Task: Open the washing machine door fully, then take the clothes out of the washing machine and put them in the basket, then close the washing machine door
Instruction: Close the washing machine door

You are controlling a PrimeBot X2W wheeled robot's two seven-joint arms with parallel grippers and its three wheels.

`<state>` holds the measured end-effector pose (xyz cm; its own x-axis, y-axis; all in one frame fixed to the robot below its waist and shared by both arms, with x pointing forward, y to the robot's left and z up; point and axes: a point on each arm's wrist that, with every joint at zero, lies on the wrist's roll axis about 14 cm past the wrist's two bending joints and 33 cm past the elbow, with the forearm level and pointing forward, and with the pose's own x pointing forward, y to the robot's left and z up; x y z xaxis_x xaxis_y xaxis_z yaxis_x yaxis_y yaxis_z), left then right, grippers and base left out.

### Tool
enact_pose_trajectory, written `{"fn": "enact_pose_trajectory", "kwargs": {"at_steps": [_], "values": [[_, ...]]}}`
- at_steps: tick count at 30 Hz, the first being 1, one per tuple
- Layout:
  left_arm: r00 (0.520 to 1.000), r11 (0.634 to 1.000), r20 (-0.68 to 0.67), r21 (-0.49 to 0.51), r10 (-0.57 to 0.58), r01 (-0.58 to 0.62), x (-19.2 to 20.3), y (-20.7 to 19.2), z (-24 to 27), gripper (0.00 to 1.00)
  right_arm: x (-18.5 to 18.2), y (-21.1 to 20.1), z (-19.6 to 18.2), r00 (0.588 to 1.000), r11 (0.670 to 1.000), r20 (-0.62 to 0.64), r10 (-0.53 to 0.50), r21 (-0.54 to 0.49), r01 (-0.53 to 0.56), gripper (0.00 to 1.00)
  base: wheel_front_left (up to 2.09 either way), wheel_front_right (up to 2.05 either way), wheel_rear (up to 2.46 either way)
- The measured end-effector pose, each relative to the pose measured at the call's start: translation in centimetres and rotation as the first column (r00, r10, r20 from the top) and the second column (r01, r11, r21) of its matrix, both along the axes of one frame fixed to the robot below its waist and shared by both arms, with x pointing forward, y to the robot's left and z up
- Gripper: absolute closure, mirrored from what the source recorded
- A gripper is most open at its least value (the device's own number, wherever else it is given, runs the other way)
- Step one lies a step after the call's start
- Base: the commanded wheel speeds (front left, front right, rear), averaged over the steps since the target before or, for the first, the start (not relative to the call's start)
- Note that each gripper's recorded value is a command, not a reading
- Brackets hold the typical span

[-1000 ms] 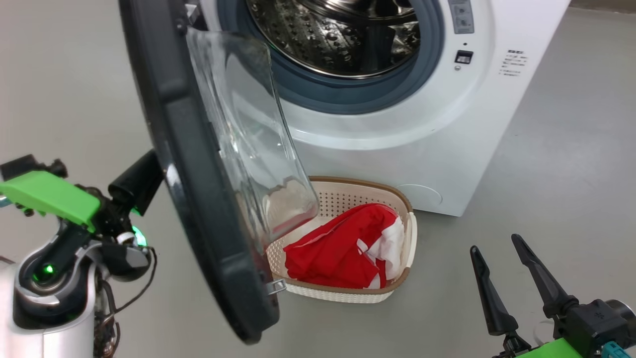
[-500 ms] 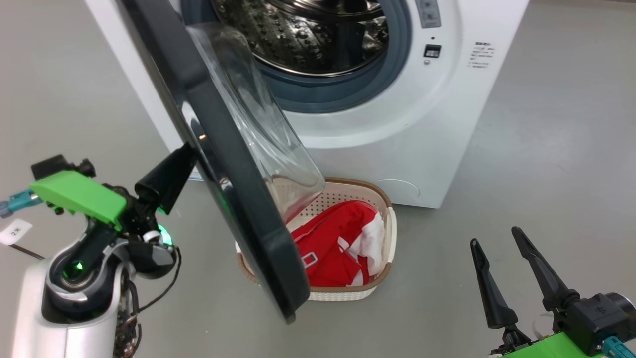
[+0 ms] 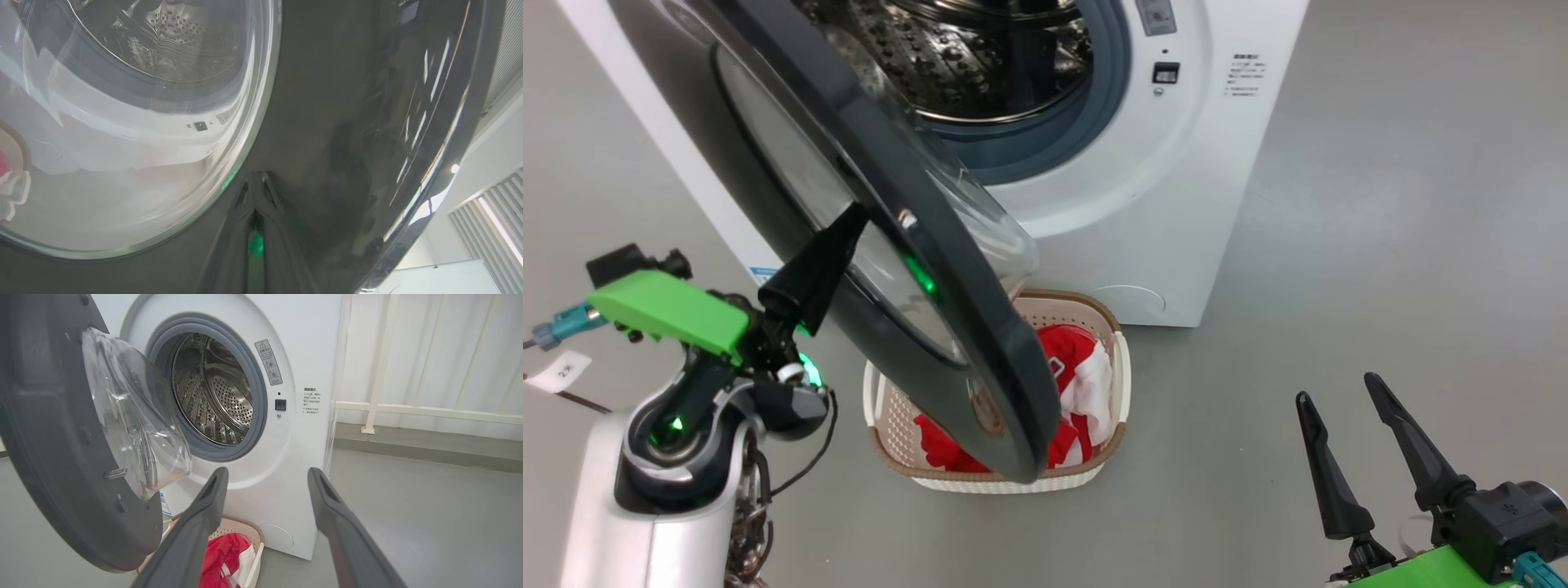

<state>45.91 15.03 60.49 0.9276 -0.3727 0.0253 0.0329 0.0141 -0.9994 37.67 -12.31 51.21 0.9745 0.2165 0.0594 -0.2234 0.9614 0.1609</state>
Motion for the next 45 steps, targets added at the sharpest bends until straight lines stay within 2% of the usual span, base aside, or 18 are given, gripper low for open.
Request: {"fn": "enact_pose_trajectory", "kwargs": {"at_steps": [45], "values": [[0.991, 0.995, 0.086, -0.006, -0.101, 0.102, 9.6, -9.9, 0.9, 1.0, -0.5, -5.4, -1.7, 0.984, 0.985, -0.046, -0.173, -0.032, 0.172, 0.0, 0.0, 0.0, 0.0]]}}
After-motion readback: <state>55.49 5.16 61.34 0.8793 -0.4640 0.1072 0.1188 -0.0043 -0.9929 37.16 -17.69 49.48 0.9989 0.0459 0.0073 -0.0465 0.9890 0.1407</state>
